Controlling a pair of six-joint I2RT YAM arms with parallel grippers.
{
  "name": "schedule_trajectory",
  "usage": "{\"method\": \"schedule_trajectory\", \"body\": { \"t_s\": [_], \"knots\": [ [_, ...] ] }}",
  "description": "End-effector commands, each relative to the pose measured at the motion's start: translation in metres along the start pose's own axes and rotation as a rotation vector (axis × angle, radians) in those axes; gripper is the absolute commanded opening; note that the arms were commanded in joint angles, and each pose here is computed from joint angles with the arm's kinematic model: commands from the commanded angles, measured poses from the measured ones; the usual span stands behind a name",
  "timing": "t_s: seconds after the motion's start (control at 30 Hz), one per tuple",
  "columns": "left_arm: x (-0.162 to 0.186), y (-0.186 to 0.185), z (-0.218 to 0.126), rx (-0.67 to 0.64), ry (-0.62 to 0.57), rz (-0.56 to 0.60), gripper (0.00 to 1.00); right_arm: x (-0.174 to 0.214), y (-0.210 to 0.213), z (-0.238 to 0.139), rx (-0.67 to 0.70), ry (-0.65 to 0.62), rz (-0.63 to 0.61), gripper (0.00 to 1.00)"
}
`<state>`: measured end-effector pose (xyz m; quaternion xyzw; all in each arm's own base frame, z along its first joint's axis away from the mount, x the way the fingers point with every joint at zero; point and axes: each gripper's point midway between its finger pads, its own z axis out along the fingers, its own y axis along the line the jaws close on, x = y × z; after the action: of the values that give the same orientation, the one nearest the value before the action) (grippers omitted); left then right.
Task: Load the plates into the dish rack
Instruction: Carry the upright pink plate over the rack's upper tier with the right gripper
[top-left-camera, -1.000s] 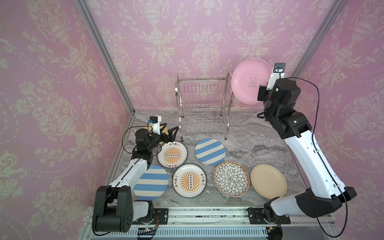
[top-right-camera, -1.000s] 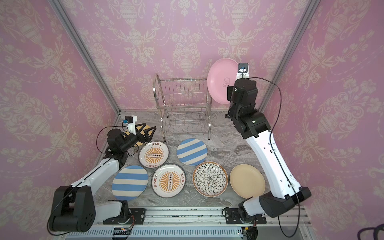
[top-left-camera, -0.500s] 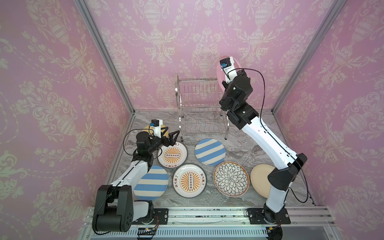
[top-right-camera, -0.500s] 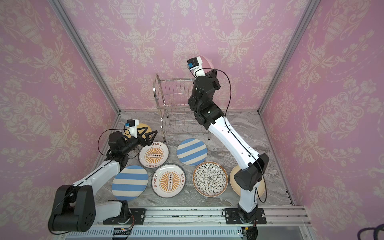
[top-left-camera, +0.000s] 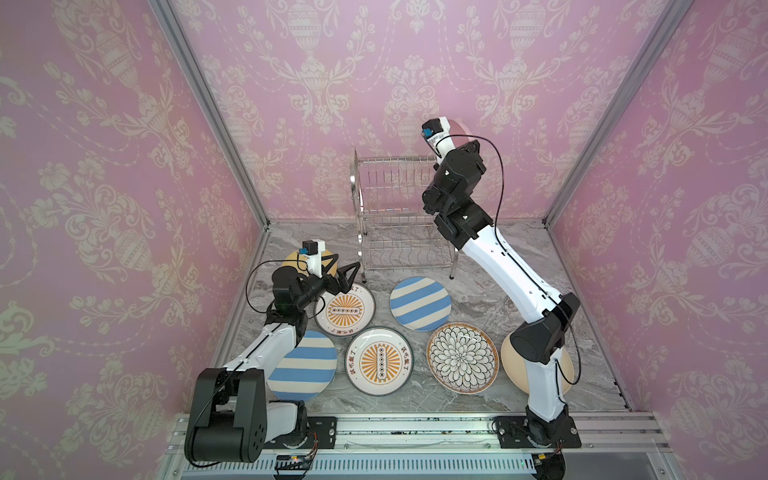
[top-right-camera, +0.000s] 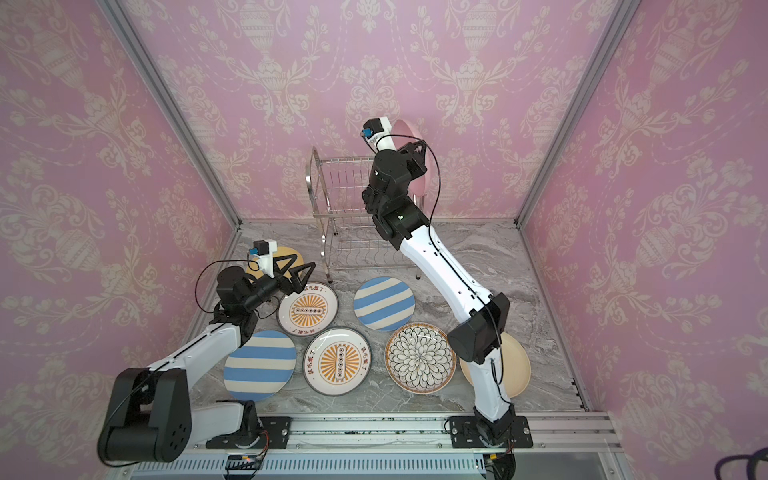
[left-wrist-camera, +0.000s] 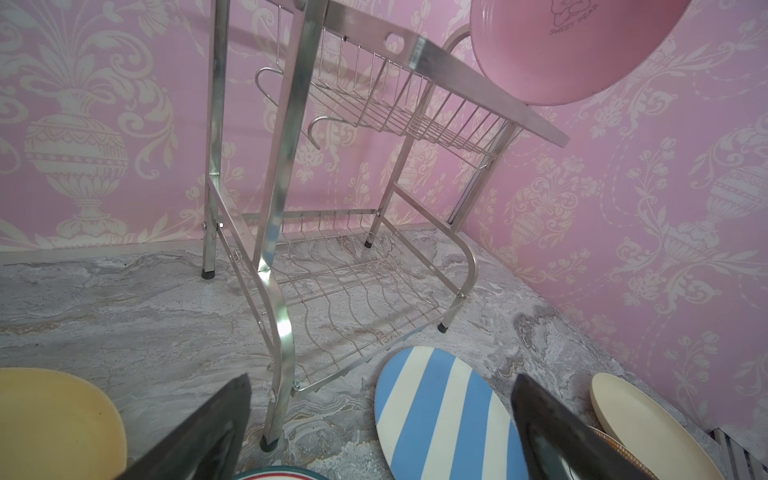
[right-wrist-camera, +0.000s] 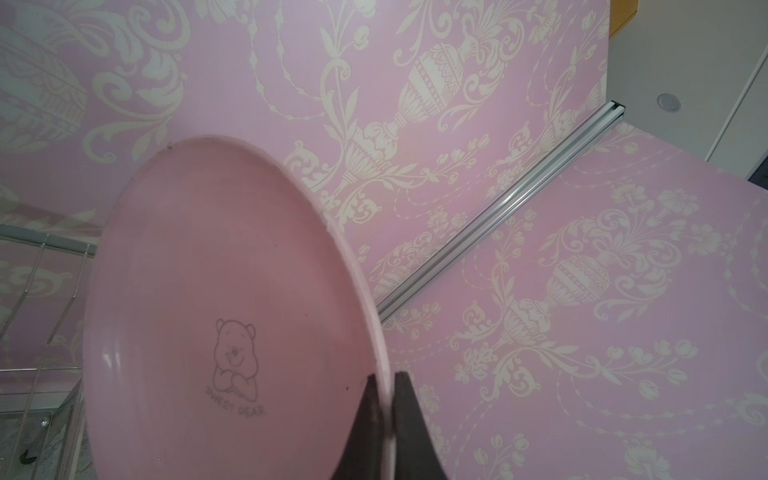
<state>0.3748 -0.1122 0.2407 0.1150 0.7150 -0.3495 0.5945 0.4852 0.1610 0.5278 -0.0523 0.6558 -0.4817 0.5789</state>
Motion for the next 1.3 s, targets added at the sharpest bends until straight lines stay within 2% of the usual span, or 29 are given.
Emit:
{"method": "schedule_trajectory", "body": {
  "t_s": [0.0,0.53,1.03,1.27],
  "knots": [
    [0.003,-0.009,0.001,0.050,0.001,-0.007,0.99,-0.007,-0.003,0.005,0.031,0.002,-0.029,0.00],
    [0.011,-0.007,0.001,0.050,0.024,-0.007,0.99,0.013,0.034,0.029,0.023,0.058,-0.039,0.00],
    [0.013,-0.008,0.002,0.067,0.033,-0.019,0.99,0.018,0.056,0.024,0.011,0.090,-0.099,0.00],
    [0.015,-0.009,0.002,0.067,0.039,-0.023,0.99,0.023,0.052,0.013,-0.058,0.098,-0.054,0.02]
  ]
}}
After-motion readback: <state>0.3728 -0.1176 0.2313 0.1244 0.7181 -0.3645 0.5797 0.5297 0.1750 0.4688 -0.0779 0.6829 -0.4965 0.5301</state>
